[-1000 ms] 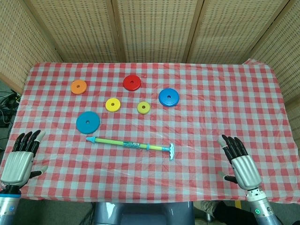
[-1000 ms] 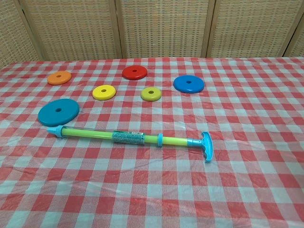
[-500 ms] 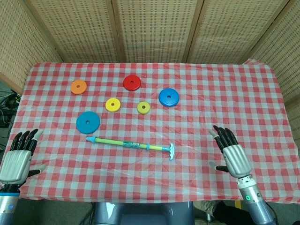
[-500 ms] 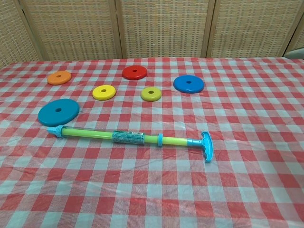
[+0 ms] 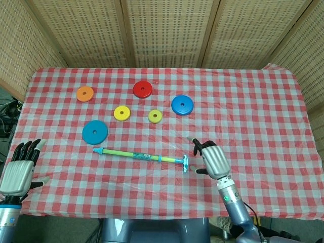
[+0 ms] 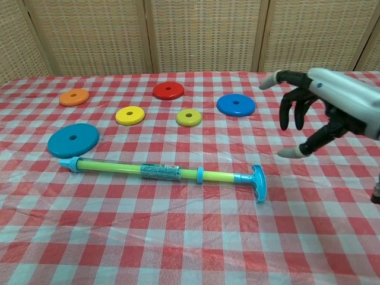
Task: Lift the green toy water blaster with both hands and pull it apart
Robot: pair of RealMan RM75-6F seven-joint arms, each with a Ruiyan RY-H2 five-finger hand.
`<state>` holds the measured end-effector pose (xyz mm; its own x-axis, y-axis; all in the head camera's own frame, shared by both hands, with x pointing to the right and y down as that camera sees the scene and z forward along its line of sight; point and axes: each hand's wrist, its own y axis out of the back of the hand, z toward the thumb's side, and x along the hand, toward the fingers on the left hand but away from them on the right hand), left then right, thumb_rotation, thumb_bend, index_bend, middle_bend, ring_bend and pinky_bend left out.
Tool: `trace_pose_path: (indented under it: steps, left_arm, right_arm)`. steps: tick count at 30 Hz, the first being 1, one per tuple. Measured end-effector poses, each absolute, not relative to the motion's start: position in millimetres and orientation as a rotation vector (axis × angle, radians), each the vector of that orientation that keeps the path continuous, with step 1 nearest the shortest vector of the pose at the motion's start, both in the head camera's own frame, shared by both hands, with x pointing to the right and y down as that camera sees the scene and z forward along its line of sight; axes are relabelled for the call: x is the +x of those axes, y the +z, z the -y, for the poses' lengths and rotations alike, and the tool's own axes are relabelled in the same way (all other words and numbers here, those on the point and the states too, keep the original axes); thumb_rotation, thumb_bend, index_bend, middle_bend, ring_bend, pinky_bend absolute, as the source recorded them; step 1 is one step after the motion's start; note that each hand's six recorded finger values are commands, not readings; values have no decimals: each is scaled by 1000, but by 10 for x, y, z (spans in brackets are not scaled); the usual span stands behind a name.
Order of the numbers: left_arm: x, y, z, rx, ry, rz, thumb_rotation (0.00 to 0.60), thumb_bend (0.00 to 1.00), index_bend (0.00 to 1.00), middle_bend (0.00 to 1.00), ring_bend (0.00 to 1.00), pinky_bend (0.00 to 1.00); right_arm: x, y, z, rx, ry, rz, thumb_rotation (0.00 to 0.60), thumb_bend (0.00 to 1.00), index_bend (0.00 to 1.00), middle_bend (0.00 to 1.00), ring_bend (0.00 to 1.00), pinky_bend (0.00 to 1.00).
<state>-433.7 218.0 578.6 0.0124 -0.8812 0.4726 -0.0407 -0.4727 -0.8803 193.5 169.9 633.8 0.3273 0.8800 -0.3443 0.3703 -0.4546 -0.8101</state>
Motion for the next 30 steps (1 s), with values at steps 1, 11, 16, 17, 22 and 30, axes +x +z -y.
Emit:
trace_pose_path:
  steps: [1,11,16,17,22,30]
  left_arm:
    - [-4342,5795,-2180,-1600,-1543,-964,600,51,0,0,0,0]
    - [-4405,5880,-2128,-1617,-1573,-974,600,54,0,0,0,0]
    - [-4415,5943,-2122,-1630,-1591,-958,600,54,0,0,0,0]
    - [-4412,5951,-2122,-1631,-1591,-955,600,54,0,0,0,0]
    - [-4387,5965,-2121,-1635,-1587,-949,600,54,0,0,0,0]
    - [-4367,5968,-2121,-1638,-1583,-949,600,54,0,0,0,0]
  right_arm:
    - [1873,6364,-1689,-1989,1070,1100,600,180,276,847,815,617]
    - [1451,6616,-1615,-2077,1178,1159,600,321,408,1000,964,793]
    - [1362,6791,-1616,-2092,1252,1140,600,325,413,1000,964,793]
    - [1354,6829,-1618,-2094,1265,1135,600,326,415,1000,964,793]
    - [1386,6946,-1641,-2101,1309,1133,600,357,434,1000,965,793]
    - [1432,7106,-1691,-2122,1364,1126,600,425,483,1000,973,793]
